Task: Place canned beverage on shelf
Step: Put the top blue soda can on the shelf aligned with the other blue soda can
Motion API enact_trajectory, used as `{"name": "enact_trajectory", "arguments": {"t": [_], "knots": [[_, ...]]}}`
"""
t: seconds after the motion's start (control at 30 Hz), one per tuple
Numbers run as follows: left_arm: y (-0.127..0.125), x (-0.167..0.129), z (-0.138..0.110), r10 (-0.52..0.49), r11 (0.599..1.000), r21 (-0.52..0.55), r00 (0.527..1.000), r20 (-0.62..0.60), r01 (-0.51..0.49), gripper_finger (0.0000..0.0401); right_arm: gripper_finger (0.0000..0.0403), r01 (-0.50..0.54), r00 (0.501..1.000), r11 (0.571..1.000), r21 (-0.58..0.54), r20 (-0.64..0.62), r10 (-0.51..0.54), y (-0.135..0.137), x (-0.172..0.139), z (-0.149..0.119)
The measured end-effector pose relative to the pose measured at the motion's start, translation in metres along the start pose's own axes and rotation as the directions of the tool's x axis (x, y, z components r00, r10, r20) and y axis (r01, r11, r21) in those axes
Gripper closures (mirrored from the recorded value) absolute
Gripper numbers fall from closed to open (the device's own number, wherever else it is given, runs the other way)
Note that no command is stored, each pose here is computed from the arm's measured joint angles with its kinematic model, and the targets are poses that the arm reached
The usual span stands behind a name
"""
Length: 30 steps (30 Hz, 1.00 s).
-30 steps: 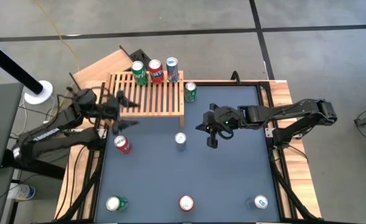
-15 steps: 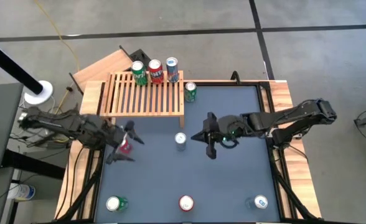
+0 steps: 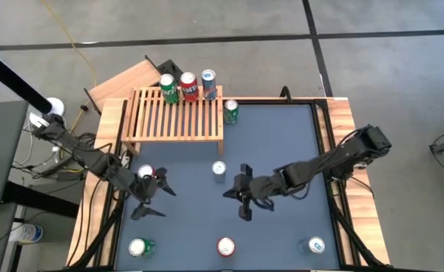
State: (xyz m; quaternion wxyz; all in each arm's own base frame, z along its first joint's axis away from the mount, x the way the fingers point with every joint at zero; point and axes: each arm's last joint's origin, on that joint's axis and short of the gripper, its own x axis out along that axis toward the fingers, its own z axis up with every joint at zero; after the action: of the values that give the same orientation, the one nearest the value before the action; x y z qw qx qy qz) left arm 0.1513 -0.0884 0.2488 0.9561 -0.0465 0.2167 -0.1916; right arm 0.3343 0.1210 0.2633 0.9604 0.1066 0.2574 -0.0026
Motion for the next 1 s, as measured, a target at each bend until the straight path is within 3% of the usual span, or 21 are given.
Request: {"name": "enact_trajectory", "arguments": {"t": [0.17, 0.47, 0.7, 1.0], "knots": [[0.002, -0.004, 0.005, 0.088, 0.995, -0.054, 0.996, -0.026, -0.089, 0.0046, 0.0403, -0.006, 0.999, 1.000, -0.023, -0.041, 0.005, 0.007, 0.005, -0.010], [0.011, -0.003, 0.012, 0.266, 0.961, -0.087, 0.963, 0.052, -0.261, 0.0047, 0.0403, -0.004, 0.995, 0.988, -0.155, -0.102, -0.013, 0.007, 0.005, -0.017], [0.014, 0.008, 0.021, 0.286, 0.957, -0.075, 0.950, 0.123, -0.279, 0.0047, 0.0403, 0.004, 0.985, 0.981, -0.193, -0.167, -0.037, 0.002, -0.012, -0.016], [0.022, 0.032, 0.026, 0.290, 0.947, 0.091, 0.942, 0.169, -0.308, 0.0047, 0.0403, -0.056, 0.965, 0.998, -0.011, -0.258, 0.051, 0.014, -0.044, -0.019]]}}
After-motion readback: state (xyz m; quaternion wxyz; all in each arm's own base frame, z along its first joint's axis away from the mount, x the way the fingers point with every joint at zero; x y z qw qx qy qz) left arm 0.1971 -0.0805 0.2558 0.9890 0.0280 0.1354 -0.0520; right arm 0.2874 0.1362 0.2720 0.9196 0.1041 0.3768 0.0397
